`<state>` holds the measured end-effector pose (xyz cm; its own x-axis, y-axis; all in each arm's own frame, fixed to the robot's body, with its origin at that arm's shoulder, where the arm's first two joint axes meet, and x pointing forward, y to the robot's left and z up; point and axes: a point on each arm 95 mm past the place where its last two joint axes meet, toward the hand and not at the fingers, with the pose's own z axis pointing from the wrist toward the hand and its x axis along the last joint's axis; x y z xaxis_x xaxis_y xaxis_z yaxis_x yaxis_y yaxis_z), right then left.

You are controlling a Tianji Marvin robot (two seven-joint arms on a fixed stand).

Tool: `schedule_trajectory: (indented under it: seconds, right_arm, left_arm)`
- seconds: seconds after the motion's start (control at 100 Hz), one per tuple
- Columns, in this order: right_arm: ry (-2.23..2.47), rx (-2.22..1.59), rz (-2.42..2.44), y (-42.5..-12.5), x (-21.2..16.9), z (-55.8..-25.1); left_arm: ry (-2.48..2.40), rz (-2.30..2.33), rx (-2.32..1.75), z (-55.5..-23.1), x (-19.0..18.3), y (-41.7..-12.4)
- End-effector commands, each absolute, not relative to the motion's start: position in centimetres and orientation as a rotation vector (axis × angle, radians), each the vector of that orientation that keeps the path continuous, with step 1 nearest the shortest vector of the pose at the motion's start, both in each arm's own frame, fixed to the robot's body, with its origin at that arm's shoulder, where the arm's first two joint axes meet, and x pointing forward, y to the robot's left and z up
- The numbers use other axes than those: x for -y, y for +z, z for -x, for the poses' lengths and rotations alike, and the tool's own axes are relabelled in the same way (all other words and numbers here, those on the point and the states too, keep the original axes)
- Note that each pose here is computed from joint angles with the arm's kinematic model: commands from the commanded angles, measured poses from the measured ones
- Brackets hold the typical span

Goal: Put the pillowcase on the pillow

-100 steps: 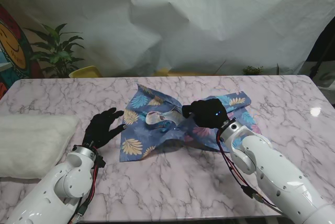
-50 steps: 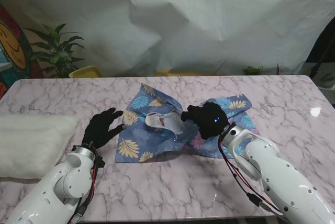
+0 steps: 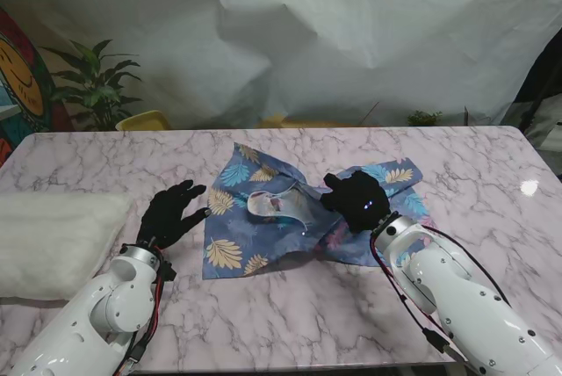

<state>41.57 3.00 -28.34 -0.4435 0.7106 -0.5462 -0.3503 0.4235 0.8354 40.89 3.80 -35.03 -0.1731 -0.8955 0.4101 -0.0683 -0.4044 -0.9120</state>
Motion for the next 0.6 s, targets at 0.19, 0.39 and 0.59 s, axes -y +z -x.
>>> schedule_trajectory:
  seconds: [0.19, 0.39, 0.59]
  right_arm:
    - [1.276, -1.535, -0.324, -28.3, -2.5, -42.5]
    - [1.361, -1.441, -0.377, -28.5, -2.7, -42.4]
    - [1.514, -1.303, -0.494, -29.0, -3.5, -42.0]
  left_arm:
    - [-1.656, 1.451, -1.158, -40.9, -3.4, -35.1]
    - [-1.644, 1.469, -1.154, -41.3, -3.9, -35.0]
    - [-1.627, 1.479, -1.174, -41.9, -4.4, -34.5]
